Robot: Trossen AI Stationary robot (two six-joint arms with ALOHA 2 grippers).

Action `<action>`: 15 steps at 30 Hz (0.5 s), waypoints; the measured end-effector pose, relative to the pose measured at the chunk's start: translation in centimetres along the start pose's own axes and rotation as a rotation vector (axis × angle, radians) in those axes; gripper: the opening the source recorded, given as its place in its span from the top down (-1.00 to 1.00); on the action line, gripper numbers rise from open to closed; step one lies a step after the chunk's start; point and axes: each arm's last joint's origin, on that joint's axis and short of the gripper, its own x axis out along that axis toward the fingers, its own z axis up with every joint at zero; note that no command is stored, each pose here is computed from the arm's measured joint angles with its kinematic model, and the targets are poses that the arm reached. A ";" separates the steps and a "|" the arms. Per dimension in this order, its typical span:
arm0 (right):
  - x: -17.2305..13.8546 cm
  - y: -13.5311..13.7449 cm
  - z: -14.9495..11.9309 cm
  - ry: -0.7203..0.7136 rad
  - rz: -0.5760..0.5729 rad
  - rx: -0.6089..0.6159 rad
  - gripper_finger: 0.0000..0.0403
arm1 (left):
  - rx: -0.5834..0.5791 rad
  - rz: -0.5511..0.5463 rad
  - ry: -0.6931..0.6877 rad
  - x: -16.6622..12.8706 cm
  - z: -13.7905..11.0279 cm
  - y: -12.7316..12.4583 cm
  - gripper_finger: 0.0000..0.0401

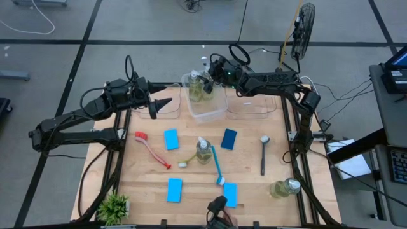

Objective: Pick & Place Kitchen Sink Supplies
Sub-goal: Put the green soap dispenser into the transparent white bin

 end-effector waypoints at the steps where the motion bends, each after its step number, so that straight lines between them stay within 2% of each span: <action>1: -0.3 0.0 0.2 0.014 0.004 0.004 -0.46 | 0.000 0.000 0.000 0.0 0.0 0.0 -0.61; 7: -1.3 0.0 0.9 0.062 0.027 0.001 -0.46 | 0.001 0.000 0.000 0.0 0.0 0.0 -0.63; 15: -2.5 -0.1 1.5 0.113 0.041 -0.004 -0.46 | 0.002 0.000 0.001 0.0 0.0 0.0 -0.55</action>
